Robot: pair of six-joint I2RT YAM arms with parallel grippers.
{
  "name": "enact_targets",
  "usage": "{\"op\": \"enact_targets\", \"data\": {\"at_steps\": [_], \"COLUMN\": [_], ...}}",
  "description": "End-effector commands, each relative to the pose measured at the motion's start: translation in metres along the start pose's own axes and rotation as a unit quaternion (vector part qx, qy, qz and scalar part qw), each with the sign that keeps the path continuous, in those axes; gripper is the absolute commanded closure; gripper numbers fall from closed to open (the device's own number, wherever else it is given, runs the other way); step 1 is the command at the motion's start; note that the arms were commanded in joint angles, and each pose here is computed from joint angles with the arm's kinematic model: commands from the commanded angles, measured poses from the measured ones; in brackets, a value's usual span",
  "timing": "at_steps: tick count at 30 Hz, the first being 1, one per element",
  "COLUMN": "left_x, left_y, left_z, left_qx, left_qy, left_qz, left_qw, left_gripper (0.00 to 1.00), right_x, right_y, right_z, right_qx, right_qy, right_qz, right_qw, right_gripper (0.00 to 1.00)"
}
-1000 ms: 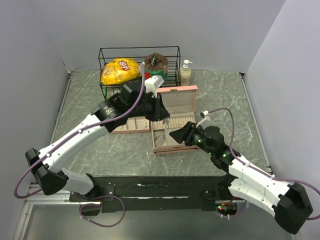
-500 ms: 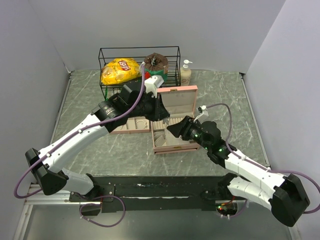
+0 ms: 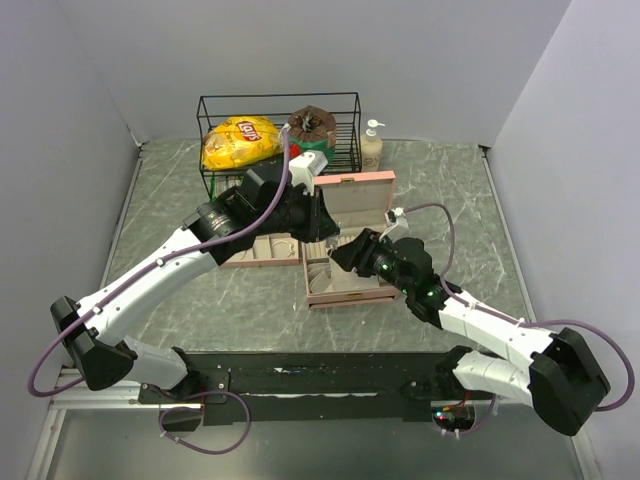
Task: Organize the mixed jewelry
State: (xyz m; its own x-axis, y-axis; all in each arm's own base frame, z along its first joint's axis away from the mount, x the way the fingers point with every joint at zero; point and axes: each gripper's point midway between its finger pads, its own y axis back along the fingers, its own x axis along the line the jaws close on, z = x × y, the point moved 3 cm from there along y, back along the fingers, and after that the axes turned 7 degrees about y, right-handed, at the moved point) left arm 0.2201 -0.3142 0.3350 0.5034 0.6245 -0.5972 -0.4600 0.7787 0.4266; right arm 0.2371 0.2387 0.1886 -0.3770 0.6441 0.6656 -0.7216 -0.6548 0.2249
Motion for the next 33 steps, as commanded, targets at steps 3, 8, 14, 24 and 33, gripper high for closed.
{"op": "enact_targets", "data": {"at_steps": [3,8,14,24,33], "left_x": [-0.016,-0.017,-0.015,-0.009,0.004], "left_y": [0.011,0.011,0.015,0.026,0.017], "left_z": [0.012,0.013,0.014,0.015,0.007], "left_qx": [-0.027,-0.031,-0.038,-0.068,-0.099], "left_qy": [-0.007,-0.006,-0.005,-0.001,0.014], "left_qz": [-0.029,-0.034,-0.025,-0.013,-0.016], "left_qw": [0.999,0.999,0.999,0.998,0.995], "left_gripper": [0.99,0.99,0.99,0.99,0.99], "right_x": [0.024,0.026,0.025,0.023,0.012], "right_y": [-0.008,-0.011,-0.013,-0.002,0.008], "right_z": [0.027,0.024,0.021,0.029,0.057], "right_qx": [-0.04,-0.034,-0.03,-0.039,-0.058], "right_qy": [0.011,0.009,0.006,0.03,0.085], "right_qz": [0.036,0.048,0.051,0.026,-0.054], "right_qw": [0.999,0.998,0.998,0.998,0.993], "right_gripper": [0.44,0.51,0.66,0.99,1.0]}}
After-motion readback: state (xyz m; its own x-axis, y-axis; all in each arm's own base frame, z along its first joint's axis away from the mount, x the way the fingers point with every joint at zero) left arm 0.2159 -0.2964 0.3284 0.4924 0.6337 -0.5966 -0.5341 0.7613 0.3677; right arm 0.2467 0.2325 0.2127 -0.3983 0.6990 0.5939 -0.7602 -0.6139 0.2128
